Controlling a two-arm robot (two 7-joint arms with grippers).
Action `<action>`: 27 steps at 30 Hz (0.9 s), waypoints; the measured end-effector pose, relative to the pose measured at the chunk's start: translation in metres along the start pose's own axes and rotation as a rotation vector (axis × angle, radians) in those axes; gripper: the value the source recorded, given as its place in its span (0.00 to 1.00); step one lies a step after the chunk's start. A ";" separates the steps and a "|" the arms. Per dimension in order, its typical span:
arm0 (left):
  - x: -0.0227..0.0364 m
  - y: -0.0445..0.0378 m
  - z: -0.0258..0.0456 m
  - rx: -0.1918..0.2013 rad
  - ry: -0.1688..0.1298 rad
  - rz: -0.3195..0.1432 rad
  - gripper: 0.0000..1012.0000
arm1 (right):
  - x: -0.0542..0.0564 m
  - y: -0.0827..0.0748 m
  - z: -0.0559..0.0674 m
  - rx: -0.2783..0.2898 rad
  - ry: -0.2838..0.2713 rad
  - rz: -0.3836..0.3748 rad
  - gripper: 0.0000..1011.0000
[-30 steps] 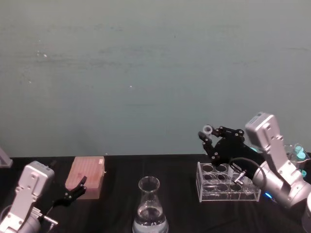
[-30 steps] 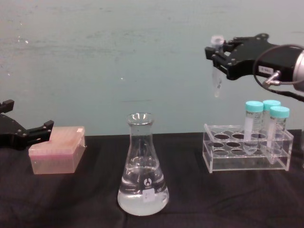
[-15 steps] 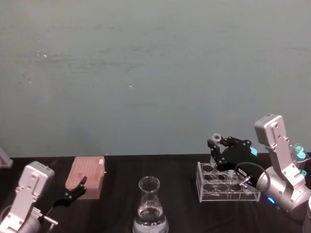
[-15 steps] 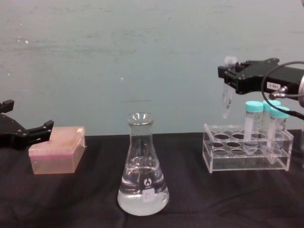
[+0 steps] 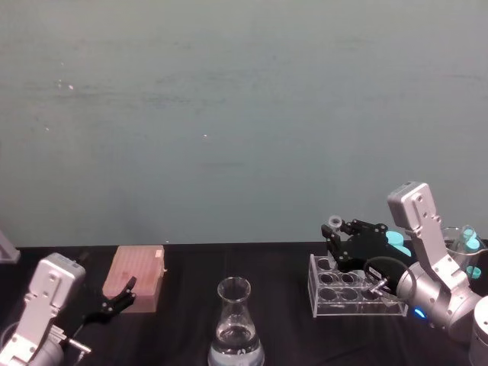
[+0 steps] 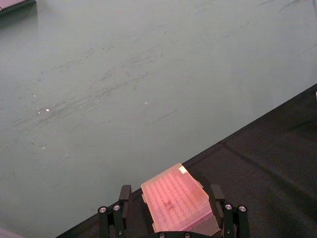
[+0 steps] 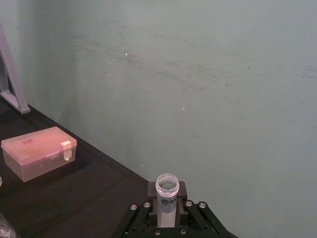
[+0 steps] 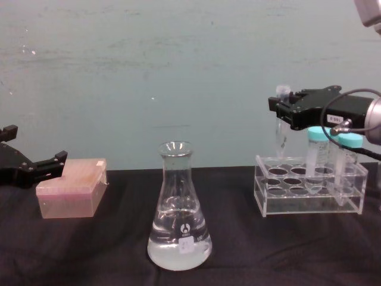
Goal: Pour the liquid from the test tube into the beaker using one hand.
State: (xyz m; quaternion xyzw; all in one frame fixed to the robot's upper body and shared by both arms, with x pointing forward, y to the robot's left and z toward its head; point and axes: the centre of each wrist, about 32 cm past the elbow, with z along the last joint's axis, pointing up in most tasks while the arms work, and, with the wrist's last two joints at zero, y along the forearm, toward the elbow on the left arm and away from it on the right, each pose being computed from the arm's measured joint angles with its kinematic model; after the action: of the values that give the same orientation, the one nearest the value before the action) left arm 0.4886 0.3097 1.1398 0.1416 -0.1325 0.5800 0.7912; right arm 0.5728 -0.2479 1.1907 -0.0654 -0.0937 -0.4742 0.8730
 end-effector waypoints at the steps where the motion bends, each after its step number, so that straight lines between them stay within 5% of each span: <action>1: 0.0000 0.0000 0.0000 0.000 0.000 0.000 0.99 | 0.000 0.001 -0.001 -0.002 0.002 0.004 0.22; 27: 0.0000 0.0000 0.0000 0.000 0.000 0.000 0.99 | -0.002 0.011 -0.014 -0.082 0.036 0.028 0.22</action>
State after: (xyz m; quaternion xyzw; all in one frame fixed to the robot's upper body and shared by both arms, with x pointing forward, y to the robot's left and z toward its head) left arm 0.4886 0.3097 1.1398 0.1415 -0.1325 0.5799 0.7913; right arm 0.5823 -0.2437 1.1768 -0.0941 -0.0574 -0.4665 0.8776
